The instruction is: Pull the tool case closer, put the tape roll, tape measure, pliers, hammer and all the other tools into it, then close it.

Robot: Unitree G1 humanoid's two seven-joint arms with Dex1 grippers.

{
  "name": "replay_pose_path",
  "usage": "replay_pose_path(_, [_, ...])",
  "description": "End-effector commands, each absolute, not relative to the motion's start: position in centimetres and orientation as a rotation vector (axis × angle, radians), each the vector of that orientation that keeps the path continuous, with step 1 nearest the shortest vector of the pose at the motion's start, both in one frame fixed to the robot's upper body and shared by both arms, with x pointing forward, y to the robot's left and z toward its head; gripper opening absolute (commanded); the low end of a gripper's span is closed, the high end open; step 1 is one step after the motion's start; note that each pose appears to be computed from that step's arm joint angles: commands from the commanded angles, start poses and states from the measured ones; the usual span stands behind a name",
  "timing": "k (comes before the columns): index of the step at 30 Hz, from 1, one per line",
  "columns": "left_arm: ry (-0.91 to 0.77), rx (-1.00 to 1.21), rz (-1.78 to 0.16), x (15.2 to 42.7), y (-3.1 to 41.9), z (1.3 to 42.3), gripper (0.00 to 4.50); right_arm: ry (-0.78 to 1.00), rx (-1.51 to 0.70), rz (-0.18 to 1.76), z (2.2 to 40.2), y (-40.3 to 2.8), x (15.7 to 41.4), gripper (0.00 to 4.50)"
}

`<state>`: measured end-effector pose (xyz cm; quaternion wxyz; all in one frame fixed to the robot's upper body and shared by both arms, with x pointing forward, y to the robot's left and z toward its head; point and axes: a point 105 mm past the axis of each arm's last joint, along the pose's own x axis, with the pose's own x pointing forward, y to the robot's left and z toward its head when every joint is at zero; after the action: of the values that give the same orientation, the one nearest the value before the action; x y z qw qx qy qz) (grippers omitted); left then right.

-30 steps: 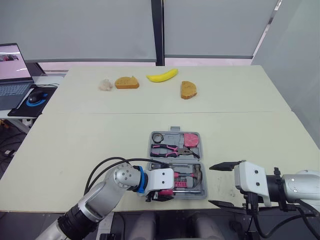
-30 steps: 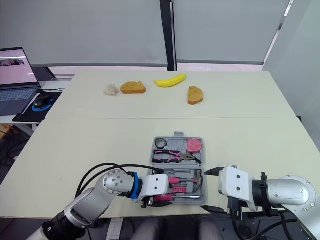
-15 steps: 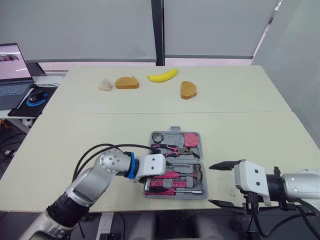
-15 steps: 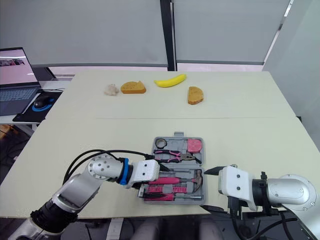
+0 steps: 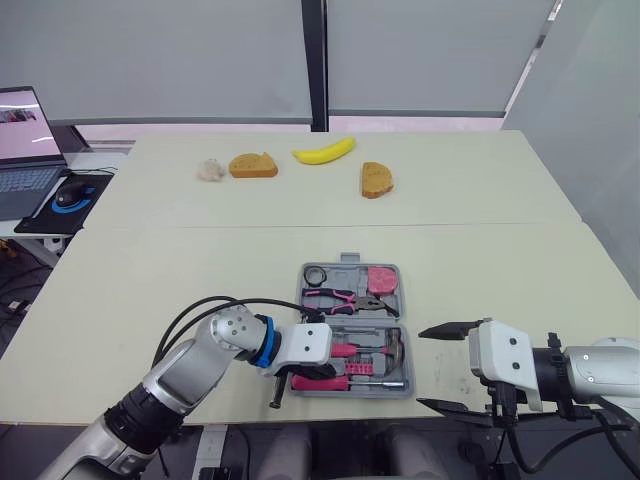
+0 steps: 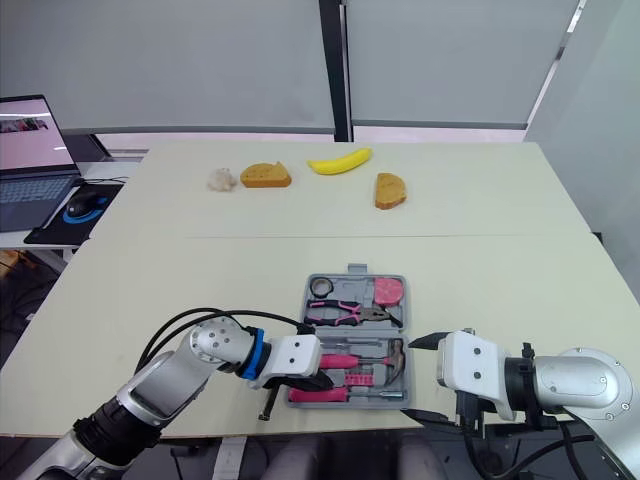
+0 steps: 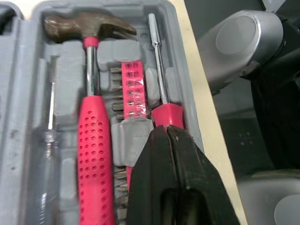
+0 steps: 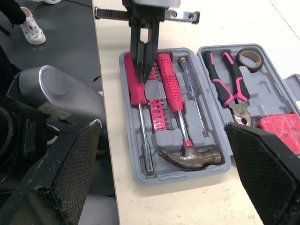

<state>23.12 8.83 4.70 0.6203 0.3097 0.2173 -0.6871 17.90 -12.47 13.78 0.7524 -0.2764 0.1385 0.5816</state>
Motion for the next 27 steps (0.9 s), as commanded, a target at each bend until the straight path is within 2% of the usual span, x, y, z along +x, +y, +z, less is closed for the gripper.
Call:
replay_pose_path(1, [0.495,0.736,-1.599,22.7,8.5,4.6,0.01,0.278,-0.614,1.286,14.2,-12.1,17.8,4.50])
replay_pose_path(9, [0.547,0.759,-1.588,21.7,8.9,3.0,0.01,0.278,-0.607,1.283,14.1,-12.0,17.5,4.50])
replay_pose_path(15, [0.540,0.748,-1.545,22.2,8.8,2.7,0.01,0.277,-0.608,1.285,14.1,-12.0,17.5,4.50])
replay_pose_path(24, [0.399,0.575,-1.550,23.1,8.1,7.5,0.01,0.257,-0.622,1.276,14.4,-12.4,18.2,4.50])
replay_pose_path(27, [0.292,0.515,-1.552,23.5,8.3,9.8,0.01,0.250,-0.643,1.266,14.4,-12.7,18.7,4.50])
